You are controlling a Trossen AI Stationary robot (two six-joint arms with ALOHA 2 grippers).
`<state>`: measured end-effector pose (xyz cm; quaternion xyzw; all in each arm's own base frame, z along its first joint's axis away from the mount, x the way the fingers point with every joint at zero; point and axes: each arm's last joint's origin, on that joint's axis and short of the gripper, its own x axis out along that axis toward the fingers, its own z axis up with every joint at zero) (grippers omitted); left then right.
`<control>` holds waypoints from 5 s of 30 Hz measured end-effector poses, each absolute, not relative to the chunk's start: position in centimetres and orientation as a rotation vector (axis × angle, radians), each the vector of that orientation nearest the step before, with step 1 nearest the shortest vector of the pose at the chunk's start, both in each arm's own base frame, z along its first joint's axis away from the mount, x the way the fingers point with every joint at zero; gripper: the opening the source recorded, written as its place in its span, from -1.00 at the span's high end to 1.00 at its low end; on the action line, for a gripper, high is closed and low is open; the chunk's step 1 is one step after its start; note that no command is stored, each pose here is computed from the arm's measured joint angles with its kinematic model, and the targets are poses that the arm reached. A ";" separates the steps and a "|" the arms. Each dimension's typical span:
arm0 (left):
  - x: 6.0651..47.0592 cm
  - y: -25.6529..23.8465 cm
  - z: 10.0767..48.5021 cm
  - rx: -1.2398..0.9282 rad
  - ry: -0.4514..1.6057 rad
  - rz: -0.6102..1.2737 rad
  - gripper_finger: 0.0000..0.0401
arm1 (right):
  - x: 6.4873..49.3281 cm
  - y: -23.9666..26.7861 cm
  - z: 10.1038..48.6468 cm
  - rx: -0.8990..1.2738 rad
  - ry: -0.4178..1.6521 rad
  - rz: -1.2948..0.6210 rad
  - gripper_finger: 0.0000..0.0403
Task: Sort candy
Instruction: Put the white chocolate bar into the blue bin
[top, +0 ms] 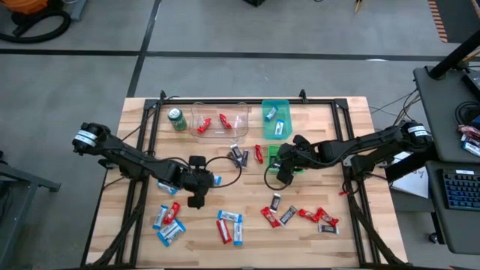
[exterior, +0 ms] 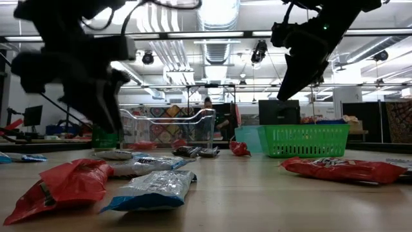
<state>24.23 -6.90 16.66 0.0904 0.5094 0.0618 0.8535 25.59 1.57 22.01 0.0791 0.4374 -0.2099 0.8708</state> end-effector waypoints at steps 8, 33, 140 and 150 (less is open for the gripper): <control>23.1 -5.0 13.7 0.147 1.050 0.184 0.22 | 26.0 1.6 22.3 0.170 0.867 -0.425 0.26; 21.9 -4.3 11.7 0.120 0.981 0.191 0.97 | 26.4 1.7 22.6 0.167 0.823 -0.408 0.26; 27.6 -6.2 20.4 -0.074 0.646 0.114 0.37 | 24.8 -15.9 20.4 0.051 0.825 -0.813 0.76; 27.3 -6.1 20.0 -0.044 0.693 0.114 0.37 | 24.8 -15.8 20.6 0.092 0.799 -0.830 0.42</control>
